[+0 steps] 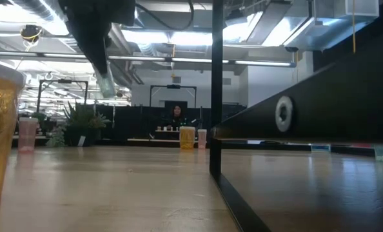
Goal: Pick and place medicine bottles onto shelf by color
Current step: Put the top left blue pill bottle on the shelf
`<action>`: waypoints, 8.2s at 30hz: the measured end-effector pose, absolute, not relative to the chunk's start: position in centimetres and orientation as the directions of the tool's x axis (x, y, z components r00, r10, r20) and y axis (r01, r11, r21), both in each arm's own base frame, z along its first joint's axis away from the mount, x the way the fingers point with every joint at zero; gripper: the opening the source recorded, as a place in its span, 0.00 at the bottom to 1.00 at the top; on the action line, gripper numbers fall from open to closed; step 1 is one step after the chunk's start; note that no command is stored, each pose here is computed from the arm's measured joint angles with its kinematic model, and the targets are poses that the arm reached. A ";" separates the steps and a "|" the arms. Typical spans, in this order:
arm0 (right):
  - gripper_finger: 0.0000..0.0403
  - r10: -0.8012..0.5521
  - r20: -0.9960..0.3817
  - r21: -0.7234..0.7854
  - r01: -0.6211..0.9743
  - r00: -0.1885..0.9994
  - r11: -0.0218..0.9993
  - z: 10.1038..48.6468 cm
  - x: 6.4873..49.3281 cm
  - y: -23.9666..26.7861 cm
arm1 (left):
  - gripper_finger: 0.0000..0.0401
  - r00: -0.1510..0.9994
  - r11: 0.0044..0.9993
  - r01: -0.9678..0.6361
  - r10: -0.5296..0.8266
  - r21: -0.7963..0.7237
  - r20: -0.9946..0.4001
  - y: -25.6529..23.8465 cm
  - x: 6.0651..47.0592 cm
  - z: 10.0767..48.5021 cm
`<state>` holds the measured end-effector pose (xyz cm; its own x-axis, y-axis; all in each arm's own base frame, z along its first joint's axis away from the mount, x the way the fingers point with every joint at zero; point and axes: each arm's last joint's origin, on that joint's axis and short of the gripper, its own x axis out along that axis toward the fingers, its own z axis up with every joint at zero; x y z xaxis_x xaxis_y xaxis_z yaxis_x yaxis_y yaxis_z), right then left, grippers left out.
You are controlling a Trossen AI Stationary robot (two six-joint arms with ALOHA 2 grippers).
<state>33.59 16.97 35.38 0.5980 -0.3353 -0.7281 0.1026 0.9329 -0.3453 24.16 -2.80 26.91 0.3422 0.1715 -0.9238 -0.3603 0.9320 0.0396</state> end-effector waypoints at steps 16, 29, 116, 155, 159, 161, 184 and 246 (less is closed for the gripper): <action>0.62 -0.279 -0.688 -0.339 0.042 0.671 0.940 37.9 31.4 17.6 | 0.23 0.385 0.933 -0.356 0.191 0.045 -0.903 0.4 25.0 27.3; 0.62 -0.201 -0.649 -0.252 0.042 0.734 0.967 41.1 27.9 17.7 | 0.23 0.413 0.968 -0.205 0.219 0.144 -0.884 2.8 31.8 31.4; 0.62 -0.039 -0.801 0.047 0.128 0.597 0.991 40.8 25.9 17.7 | 0.46 0.065 1.000 -0.020 0.023 0.022 -0.998 4.1 40.8 18.8; 0.62 -0.023 -0.784 0.071 0.126 0.621 0.989 40.9 26.2 17.9 | 0.62 0.362 0.983 -0.066 0.184 0.172 -0.914 -2.9 34.6 31.4; 0.62 -0.021 -0.782 0.074 0.126 0.623 0.989 40.9 26.2 17.9 | 0.62 0.367 0.972 -0.130 0.232 0.197 -0.901 -4.0 31.9 31.9; 0.62 -0.021 -0.781 0.074 0.127 0.624 0.989 40.9 26.2 17.9 | 0.62 0.397 0.972 -0.158 0.225 0.175 -0.890 -4.6 30.7 32.3; 0.62 0.030 -0.719 0.068 0.028 0.694 0.997 41.6 26.9 18.4 | 0.62 0.591 0.954 -0.267 0.271 0.133 -0.760 -8.2 18.9 32.8; 0.62 -0.088 -0.926 -0.082 0.032 0.367 0.996 22.3 46.3 -0.7 | 0.62 0.549 0.954 -0.254 0.278 0.159 -0.788 -8.3 18.1 31.1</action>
